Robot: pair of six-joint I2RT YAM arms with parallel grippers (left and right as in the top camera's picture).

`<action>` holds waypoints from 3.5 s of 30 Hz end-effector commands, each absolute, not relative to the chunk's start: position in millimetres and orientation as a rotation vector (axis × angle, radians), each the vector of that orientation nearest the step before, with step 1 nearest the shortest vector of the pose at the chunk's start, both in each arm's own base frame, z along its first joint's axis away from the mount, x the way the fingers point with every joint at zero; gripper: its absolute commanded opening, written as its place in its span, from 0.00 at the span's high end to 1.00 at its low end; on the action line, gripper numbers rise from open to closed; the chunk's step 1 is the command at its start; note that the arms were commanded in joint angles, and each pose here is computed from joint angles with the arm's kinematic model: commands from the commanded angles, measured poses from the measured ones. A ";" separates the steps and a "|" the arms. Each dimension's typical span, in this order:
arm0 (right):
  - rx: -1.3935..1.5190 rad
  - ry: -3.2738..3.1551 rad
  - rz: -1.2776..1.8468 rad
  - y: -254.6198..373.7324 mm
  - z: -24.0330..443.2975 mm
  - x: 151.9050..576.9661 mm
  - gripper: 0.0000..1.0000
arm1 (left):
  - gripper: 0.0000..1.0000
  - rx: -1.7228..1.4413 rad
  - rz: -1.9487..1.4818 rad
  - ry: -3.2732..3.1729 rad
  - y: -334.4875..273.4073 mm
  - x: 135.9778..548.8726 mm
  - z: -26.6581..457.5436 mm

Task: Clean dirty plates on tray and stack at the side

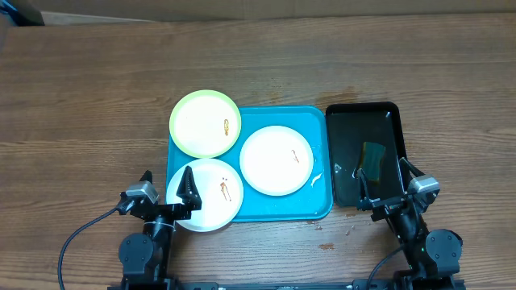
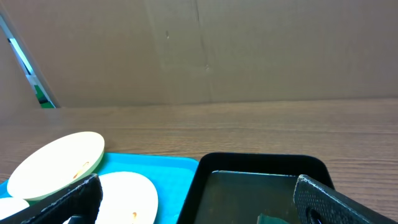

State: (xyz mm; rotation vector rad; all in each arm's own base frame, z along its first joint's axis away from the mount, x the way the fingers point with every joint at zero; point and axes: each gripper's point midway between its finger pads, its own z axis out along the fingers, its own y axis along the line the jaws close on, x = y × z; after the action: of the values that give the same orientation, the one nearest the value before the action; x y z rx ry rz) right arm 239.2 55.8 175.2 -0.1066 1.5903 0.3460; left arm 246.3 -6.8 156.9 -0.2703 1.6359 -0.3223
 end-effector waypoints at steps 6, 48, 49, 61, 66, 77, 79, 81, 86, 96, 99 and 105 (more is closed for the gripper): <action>-0.106 1.584 0.342 55.0 173.8 239.4 0.00 | 0.00 -0.258 -0.322 1.637 -8.5 246.1 156.1; -0.110 1.572 0.347 55.8 176.9 239.1 0.00 | 0.00 -0.180 -0.913 2.660 -96.9 263.9 249.9; -0.125 1.568 0.361 58.9 177.9 238.2 0.00 | 0.12 -0.167 -0.950 2.668 -100.9 265.4 248.0; -0.052 1.616 0.442 58.4 283.7 218.1 0.00 | 0.35 -0.235 -0.421 2.849 -96.7 265.7 202.6; -0.069 1.866 0.394 59.3 308.3 238.0 0.00 | 0.37 -0.215 -0.197 2.851 -103.6 265.6 191.9; -0.095 2.449 0.568 89.1 310.1 286.0 0.00 | 0.27 -0.059 -0.138 3.030 -132.1 271.6 137.7; -0.065 2.519 0.576 89.6 294.8 293.6 0.02 | 0.27 -0.049 -0.127 3.043 -134.3 276.6 128.5; 0.008 2.605 0.576 87.8 274.0 297.8 0.15 | 0.29 -0.049 -0.124 3.048 -137.6 283.6 119.2; 0.178 2.843 0.419 69.0 209.2 303.0 0.18 | 0.33 -0.051 -0.111 3.067 -145.0 299.8 91.6; 0.320 3.009 0.292 58.0 132.3 318.8 0.18 | 0.40 -0.051 -0.154 3.124 -161.0 314.3 45.5; 0.367 3.043 0.236 52.3 110.3 315.6 0.18 | 0.40 -0.053 -0.122 3.139 -158.6 314.3 37.3; 0.412 3.084 0.203 48.7 70.2 301.9 0.19 | 0.40 -0.053 -0.114 3.146 -159.5 316.9 27.6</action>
State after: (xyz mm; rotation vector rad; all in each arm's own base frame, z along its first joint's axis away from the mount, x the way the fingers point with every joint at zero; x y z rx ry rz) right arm 313.5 54.2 88.7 0.3442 3.0472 0.2505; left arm 315.0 -156.7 32.0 -0.0872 3.1400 -0.1108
